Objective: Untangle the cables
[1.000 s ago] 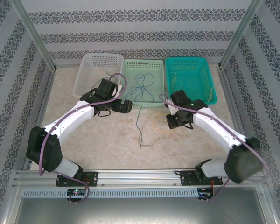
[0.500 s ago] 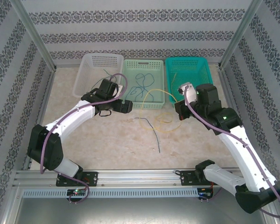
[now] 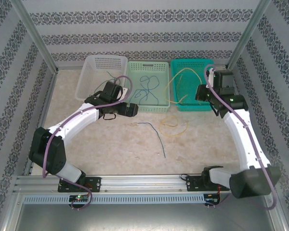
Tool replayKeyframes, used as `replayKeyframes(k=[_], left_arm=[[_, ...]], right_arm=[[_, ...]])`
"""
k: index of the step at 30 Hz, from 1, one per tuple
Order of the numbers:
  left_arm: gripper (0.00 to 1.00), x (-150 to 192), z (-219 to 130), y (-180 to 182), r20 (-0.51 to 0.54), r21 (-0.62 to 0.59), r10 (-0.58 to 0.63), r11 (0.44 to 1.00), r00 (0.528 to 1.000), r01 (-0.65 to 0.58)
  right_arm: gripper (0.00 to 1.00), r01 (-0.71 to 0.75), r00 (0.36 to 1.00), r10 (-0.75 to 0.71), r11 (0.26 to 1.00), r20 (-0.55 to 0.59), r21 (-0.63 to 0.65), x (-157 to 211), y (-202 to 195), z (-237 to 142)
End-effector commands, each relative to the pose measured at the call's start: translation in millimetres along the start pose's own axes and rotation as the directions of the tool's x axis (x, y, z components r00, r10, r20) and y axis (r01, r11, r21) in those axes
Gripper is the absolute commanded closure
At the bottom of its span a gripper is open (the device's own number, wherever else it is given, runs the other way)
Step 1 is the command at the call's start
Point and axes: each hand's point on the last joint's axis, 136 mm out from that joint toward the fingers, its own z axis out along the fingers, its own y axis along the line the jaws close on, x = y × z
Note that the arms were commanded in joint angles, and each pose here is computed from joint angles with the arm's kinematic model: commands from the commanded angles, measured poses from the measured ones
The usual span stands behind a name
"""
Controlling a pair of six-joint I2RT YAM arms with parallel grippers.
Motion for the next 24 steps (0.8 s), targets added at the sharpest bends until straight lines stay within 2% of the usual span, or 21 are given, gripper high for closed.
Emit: replayKeyframes(k=[1,4,9,16,20,21,24], left_arm=[[0.00,-12,-1,-2,0.039,0.021,-0.026,0.999,0.999,0.025],[0.00,-13,2,-4,0.038,0.038,-0.033,0.999,0.999,0.031],[0.00,-11,5,-6,0.021,0.047,-0.033,0.998,0.999,0.032],[0.00,-6,3,-1,0.022,0.028,-0.037,0.999,0.999,0.037],[0.00,-4,4,-1,0.010,0.026,-0.035,0.999,0.999,0.035],[0.00,-5,3,-1,0.011,0.024,-0.034,0.999,0.999,0.034],[0.00,-4,3,1,0.014,0.017,-0.035,0.999,0.999,0.035]], right_arm=[[1.00,-0.109,0.991,0.105,0.993,0.079,0.047,-27,-14,0],[1.00,-0.213,0.974,0.203,0.972,0.095,0.100,-33,-42,17],[1.00,-0.320,0.946,0.310,0.941,0.093,0.114,-39,-71,50],[1.00,-0.297,0.952,0.306,0.935,-0.017,0.194,-27,-92,111],[1.00,-0.300,0.949,0.315,0.928,-0.034,0.219,-20,-101,132],[0.96,-0.302,0.947,0.318,0.929,-0.040,0.216,-19,-101,135],[0.58,-0.287,0.952,0.301,0.939,-0.051,0.192,-19,-95,138]])
